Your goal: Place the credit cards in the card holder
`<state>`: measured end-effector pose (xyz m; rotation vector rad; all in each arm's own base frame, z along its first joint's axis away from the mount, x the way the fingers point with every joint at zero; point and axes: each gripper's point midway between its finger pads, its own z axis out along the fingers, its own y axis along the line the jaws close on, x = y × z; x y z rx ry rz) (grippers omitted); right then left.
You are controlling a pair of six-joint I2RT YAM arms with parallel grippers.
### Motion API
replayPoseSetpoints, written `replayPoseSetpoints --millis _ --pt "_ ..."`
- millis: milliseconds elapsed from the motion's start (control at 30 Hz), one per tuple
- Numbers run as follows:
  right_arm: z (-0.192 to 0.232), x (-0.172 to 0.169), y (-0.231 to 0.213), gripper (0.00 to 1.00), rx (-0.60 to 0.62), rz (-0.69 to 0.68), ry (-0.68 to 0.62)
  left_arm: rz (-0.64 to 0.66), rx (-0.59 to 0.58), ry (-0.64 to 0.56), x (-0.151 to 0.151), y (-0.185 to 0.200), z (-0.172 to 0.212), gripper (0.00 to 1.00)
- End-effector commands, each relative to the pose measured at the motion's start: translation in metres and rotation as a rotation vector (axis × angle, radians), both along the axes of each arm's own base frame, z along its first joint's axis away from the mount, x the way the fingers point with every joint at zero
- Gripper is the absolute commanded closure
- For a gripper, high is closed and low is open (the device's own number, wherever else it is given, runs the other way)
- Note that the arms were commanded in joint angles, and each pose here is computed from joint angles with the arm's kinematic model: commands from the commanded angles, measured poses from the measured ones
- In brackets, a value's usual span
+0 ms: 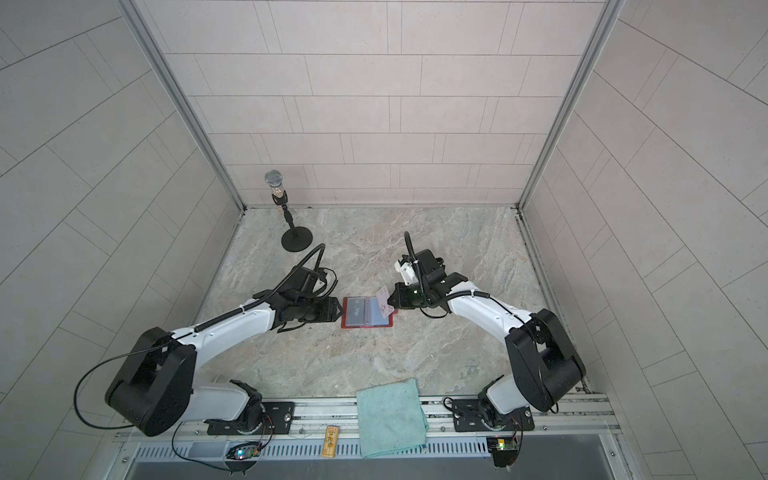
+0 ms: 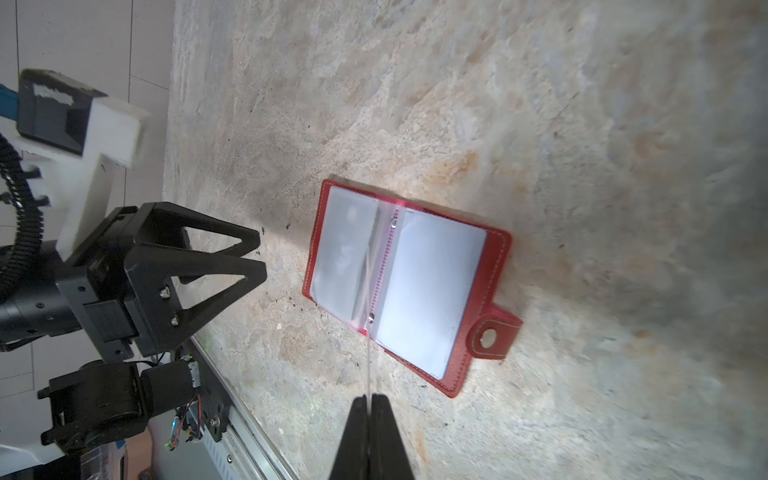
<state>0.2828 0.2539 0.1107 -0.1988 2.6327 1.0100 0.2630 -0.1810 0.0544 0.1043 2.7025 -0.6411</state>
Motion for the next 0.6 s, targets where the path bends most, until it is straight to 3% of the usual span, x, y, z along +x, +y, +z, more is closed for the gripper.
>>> replayPoseSetpoints --millis 0,200,567 --pt "-0.001 0.004 0.016 1.0 0.061 -0.025 0.0 -0.005 -0.073 -0.034 0.005 -0.01 0.002 0.39" --pt "-0.014 0.003 0.027 1.0 0.093 -0.034 0.038 0.004 -0.147 -0.016 0.006 -0.02 -0.009 0.39" --pt "-0.037 0.001 0.034 1.0 0.088 -0.025 0.104 0.018 -0.169 0.033 0.005 -0.025 -0.028 0.39"
